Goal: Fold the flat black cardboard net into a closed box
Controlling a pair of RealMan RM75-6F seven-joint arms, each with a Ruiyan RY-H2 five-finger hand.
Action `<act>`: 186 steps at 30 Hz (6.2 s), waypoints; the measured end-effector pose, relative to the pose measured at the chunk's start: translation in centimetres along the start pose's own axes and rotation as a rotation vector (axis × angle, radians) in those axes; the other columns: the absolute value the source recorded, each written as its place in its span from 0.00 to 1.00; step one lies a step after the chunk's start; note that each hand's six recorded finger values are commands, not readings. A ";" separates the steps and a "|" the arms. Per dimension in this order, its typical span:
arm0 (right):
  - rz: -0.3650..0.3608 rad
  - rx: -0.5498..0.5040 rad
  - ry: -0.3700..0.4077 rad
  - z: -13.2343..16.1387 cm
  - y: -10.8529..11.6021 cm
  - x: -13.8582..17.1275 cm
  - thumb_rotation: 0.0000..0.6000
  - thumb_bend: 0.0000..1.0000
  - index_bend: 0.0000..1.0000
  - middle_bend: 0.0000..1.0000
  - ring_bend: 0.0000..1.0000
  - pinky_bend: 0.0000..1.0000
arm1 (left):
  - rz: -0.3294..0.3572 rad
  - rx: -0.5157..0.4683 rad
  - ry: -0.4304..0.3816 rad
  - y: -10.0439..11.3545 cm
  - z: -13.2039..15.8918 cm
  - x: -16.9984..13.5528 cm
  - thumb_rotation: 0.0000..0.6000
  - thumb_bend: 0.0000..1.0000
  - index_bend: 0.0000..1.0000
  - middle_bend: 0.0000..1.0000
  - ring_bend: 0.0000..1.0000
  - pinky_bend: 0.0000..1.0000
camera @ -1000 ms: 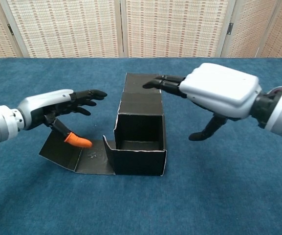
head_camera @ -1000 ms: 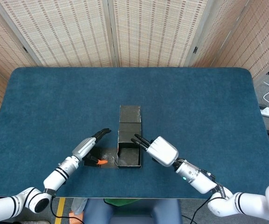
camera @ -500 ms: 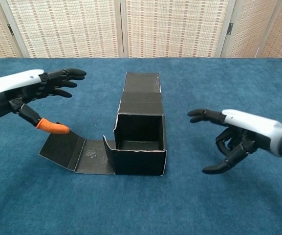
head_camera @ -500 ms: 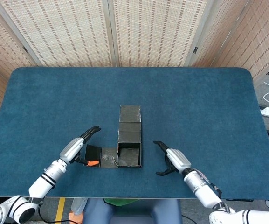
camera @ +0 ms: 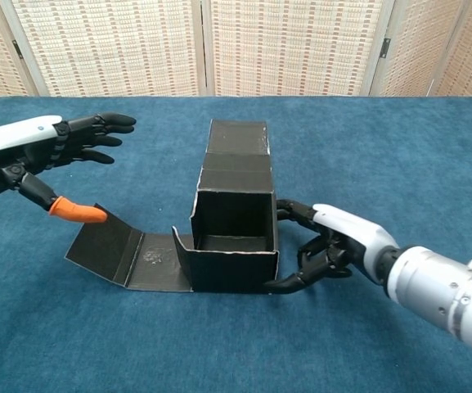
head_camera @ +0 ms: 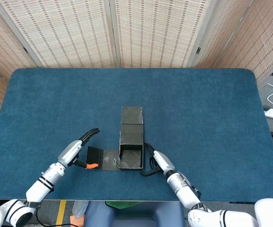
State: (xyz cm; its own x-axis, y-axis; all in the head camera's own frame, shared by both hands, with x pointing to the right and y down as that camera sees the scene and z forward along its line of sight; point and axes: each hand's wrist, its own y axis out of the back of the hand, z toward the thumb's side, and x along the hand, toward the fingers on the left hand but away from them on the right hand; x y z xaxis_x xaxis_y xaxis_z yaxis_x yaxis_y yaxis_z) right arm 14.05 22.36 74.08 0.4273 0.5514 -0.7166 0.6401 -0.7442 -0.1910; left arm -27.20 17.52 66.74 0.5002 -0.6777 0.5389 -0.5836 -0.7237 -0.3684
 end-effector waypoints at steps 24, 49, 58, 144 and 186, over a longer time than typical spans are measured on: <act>-0.197 -0.187 0.114 5.7 1.2 -6.2 1.00 0.21 0.44 0.61 0.85 1.00 | 0.145 0.025 -0.130 2.3 0.7 -2.2 1.00 0.24 0.60 0.59 0.83 0.92; -0.015 -0.527 0.154 9.0 6.7 -1.0 1.00 0.20 0.44 0.60 0.85 1.00 | -0.096 0.222 -0.189 -0.5 1.0 2.3 1.00 0.29 0.35 0.33 0.83 0.93; 0.010 -0.482 0.140 7.1 5.8 -0.2 1.00 0.20 0.44 0.60 0.85 1.00 | 0.145 0.319 -0.273 3.2 2.6 0.5 1.00 0.40 0.36 0.35 0.83 0.93; 0.013 -0.040 0.134 0.2 -1.7 -3.5 1.00 0.21 0.44 0.59 0.84 1.00 | -0.165 1.011 -0.518 -8.9 0.3 7.7 1.00 0.36 0.74 0.73 0.81 0.92; -0.097 -0.015 0.129 1.9 -0.2 -6.5 1.00 0.13 0.01 0.17 0.75 1.00 | 0.088 0.691 -0.448 -0.1 2.5 4.2 1.00 0.35 0.09 0.20 0.77 0.93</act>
State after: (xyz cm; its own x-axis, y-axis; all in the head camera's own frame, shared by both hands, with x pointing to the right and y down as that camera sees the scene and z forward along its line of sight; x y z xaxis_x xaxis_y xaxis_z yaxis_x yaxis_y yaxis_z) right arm 9.94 18.25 77.48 0.4404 0.6651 -0.6030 0.6913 -0.6798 -0.2449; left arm -23.45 14.41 67.08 0.7636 -0.6179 0.1873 -0.1811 -0.4835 -0.8564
